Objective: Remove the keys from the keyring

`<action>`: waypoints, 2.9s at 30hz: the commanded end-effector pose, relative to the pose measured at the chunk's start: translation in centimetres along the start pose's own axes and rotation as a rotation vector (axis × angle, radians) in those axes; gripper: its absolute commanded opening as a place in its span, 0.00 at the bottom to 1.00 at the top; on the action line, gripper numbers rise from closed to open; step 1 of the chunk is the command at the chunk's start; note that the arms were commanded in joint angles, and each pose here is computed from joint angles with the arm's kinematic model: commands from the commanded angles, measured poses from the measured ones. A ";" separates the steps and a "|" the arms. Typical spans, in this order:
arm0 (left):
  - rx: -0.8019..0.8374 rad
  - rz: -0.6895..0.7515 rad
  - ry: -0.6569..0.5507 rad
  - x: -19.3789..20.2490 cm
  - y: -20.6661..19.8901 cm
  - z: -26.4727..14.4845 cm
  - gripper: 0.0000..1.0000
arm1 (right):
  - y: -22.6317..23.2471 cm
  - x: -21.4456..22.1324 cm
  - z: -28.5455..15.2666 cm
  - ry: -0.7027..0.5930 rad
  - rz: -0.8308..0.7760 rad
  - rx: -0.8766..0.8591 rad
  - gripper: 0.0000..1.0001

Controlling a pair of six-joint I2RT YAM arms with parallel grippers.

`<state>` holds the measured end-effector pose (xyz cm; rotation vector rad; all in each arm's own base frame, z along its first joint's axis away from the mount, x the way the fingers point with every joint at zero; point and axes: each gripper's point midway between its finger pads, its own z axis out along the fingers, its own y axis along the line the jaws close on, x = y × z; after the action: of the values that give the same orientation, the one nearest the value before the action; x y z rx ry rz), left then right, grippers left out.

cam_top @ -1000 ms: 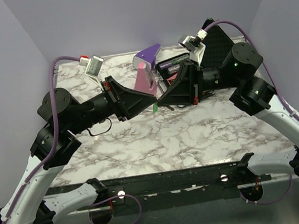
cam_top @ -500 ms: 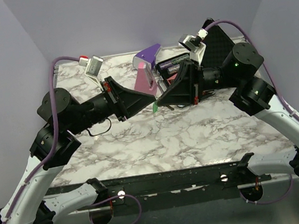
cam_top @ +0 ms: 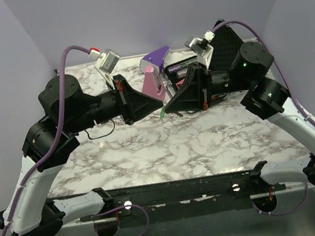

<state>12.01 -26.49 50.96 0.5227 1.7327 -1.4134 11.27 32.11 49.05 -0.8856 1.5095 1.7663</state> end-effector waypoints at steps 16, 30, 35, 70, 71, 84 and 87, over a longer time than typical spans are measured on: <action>0.013 0.149 0.189 2.0 0.4 -0.1 0.00 | -0.6 3.5 0.1 0.188 0.082 -0.043 0.01; 0.105 0.205 0.259 3.0 -0.2 0.7 0.00 | -0.2 4.3 0.1 0.260 0.132 -0.100 0.01; 0.131 0.209 0.280 3.4 -0.5 0.6 0.00 | -0.3 4.6 0.2 0.274 0.146 -0.107 0.01; -0.088 0.180 -0.127 -2.3 -0.3 -4.6 0.84 | -0.3 3.0 0.8 0.183 0.070 -0.053 0.01; -0.091 0.165 -0.142 -2.3 -0.2 -4.7 0.84 | -0.3 2.7 0.9 0.165 0.060 -0.048 0.01; 0.119 -0.052 -0.497 -2.7 -1.4 -7.5 0.79 | 1.9 -1.2 1.0 -0.059 -0.015 -0.103 0.01; 0.172 -0.078 -0.513 -2.5 -1.8 -7.4 0.76 | 2.2 -1.6 1.0 -0.084 -0.015 -0.126 0.01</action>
<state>10.64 -20.16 50.58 0.2261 1.4319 -1.4415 10.29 32.91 49.49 -0.9236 1.4680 1.8553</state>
